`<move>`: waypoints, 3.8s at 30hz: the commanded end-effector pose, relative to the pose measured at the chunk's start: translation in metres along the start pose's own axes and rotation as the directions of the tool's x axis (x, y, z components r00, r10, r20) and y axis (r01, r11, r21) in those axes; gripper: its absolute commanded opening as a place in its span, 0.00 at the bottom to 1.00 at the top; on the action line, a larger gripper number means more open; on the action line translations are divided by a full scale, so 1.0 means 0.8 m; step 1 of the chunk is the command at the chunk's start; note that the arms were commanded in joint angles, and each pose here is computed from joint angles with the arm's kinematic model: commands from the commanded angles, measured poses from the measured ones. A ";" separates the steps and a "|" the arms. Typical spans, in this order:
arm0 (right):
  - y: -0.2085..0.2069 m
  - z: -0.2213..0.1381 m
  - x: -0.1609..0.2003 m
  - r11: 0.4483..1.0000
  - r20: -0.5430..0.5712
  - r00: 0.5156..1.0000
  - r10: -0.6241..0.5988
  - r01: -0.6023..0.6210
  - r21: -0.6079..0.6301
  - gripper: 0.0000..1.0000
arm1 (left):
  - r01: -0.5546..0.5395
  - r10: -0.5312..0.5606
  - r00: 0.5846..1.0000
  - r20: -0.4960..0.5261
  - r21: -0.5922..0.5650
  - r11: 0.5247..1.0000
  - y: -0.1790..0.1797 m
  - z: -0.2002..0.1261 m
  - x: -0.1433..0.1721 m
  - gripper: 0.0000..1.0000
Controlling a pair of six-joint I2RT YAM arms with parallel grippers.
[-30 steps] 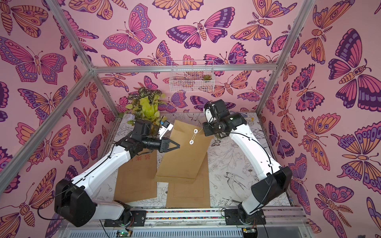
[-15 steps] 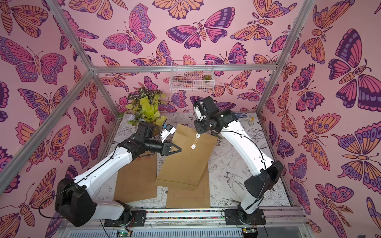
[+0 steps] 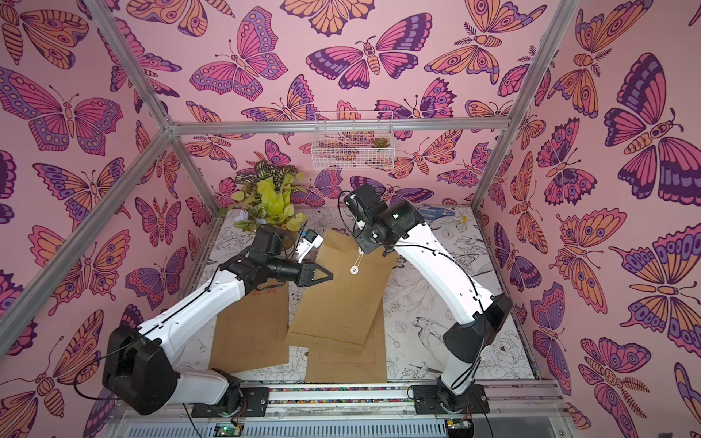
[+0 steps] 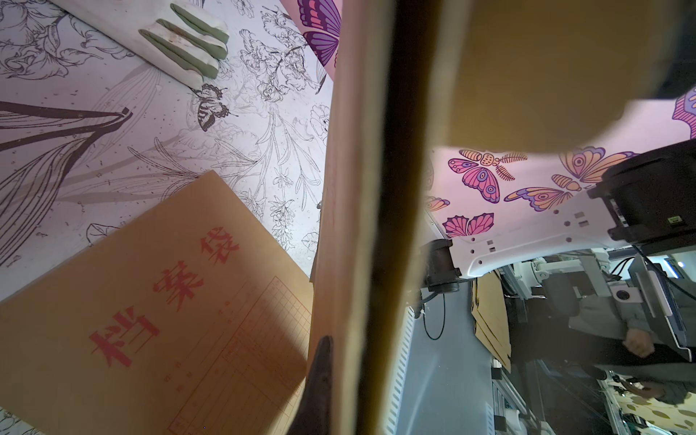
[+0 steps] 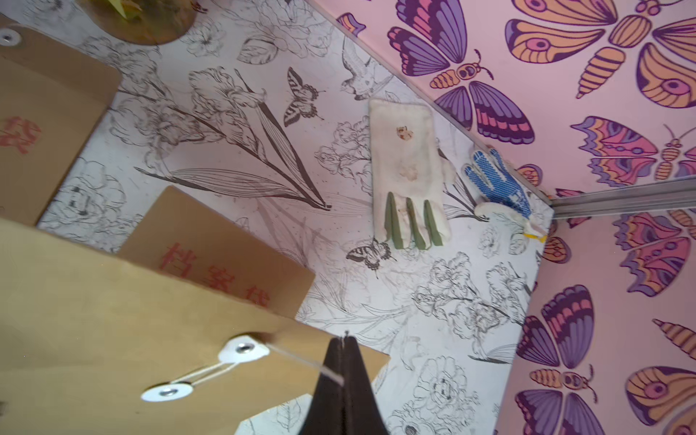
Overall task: Close the mouth of the file bag
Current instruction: Close the file bag.
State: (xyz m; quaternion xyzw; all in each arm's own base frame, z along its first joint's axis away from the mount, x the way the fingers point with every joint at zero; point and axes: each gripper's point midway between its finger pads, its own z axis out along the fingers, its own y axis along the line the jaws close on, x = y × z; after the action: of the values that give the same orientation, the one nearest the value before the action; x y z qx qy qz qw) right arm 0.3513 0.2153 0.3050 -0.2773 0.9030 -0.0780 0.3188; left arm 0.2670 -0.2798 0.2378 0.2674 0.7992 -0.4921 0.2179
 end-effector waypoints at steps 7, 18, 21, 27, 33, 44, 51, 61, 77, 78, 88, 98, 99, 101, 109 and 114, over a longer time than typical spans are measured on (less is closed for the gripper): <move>0.031 0.003 0.006 0.994 -0.058 0.998 -0.027 0.021 -0.111 0.00 | 0.010 -0.010 1.000 -0.014 -0.014 1.000 0.011 0.003 0.007 0.00; 0.078 -0.002 -0.025 0.923 -0.025 0.996 0.087 -0.090 -0.375 0.00 | 0.006 -0.006 1.000 -0.018 -0.014 1.000 0.009 0.004 0.009 0.00; 0.090 -0.004 -0.022 0.897 -0.036 0.994 0.099 -0.105 -0.430 0.00 | 0.002 -0.003 1.000 -0.015 -0.015 1.000 0.008 0.004 0.007 0.00; 0.107 -0.006 -0.006 0.835 -0.071 0.988 0.135 -0.152 -0.528 0.00 | -0.002 0.002 1.000 -0.012 -0.017 1.000 0.008 0.004 0.005 0.00; 0.114 0.001 0.018 0.800 -0.108 0.979 0.172 -0.203 -0.565 0.00 | -0.004 0.004 1.000 -0.006 -0.019 1.000 0.007 0.002 0.001 0.00; 0.080 0.014 0.053 0.778 -0.099 0.948 0.303 -0.306 -0.549 0.02 | -0.009 0.009 1.000 0.003 -0.013 1.000 0.003 0.000 -0.005 0.00; 0.073 0.020 0.048 0.733 -0.054 0.915 0.401 -0.356 -0.579 0.06 | -0.008 0.009 1.000 0.002 -0.010 1.000 0.001 0.001 -0.007 0.00; 0.082 0.018 0.037 0.671 -0.044 0.884 0.466 -0.386 -0.634 0.15 | -0.005 0.006 1.000 0.001 -0.013 1.000 0.003 0.002 -0.007 0.00; 0.083 0.017 0.051 0.652 -0.058 0.866 0.496 -0.415 -0.634 0.19 | -0.009 0.009 1.000 0.004 -0.015 1.000 0.002 0.002 -0.008 0.00; 0.082 0.017 0.051 0.651 -0.057 0.865 0.499 -0.418 -0.634 0.20 | -0.008 0.008 1.000 0.003 -0.015 1.000 0.002 0.002 -0.008 0.00; 0.098 0.016 0.038 0.633 -0.060 0.867 0.496 -0.408 -0.658 0.00 | -0.017 0.017 1.000 -0.004 -0.008 1.000 -0.001 0.006 -0.008 0.00; 0.139 0.025 0.044 0.624 -0.163 0.896 0.412 -0.408 -0.666 0.00 | -0.036 0.036 0.999 0.004 -0.008 0.999 -0.008 0.005 -0.013 0.00; 0.138 0.029 0.052 0.634 -0.182 0.897 0.403 -0.417 -0.651 0.00 | -0.040 0.040 0.999 0.008 -0.008 0.999 -0.009 0.004 -0.014 0.00; 0.135 0.034 0.066 0.639 -0.216 0.895 0.391 -0.433 -0.636 0.00 | -0.041 0.041 0.999 0.011 -0.013 0.999 -0.008 0.002 -0.015 0.00; 0.105 0.040 0.083 0.671 -0.203 0.891 0.406 -0.441 -0.595 0.12 | -0.045 0.045 0.999 0.023 -0.004 0.999 -0.013 -0.002 -0.021 0.00; 0.097 0.037 0.077 0.657 -0.174 0.881 0.440 -0.448 -0.606 0.20 | -0.045 0.045 0.999 0.026 -0.009 0.999 -0.014 -0.004 -0.019 0.00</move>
State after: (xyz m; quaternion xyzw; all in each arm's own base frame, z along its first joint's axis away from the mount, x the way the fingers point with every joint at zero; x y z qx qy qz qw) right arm 0.2960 0.2532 0.2179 -0.1394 0.9216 0.3047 0.1962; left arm 0.2726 -0.2826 0.2392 0.2655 0.8070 -0.4773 0.2247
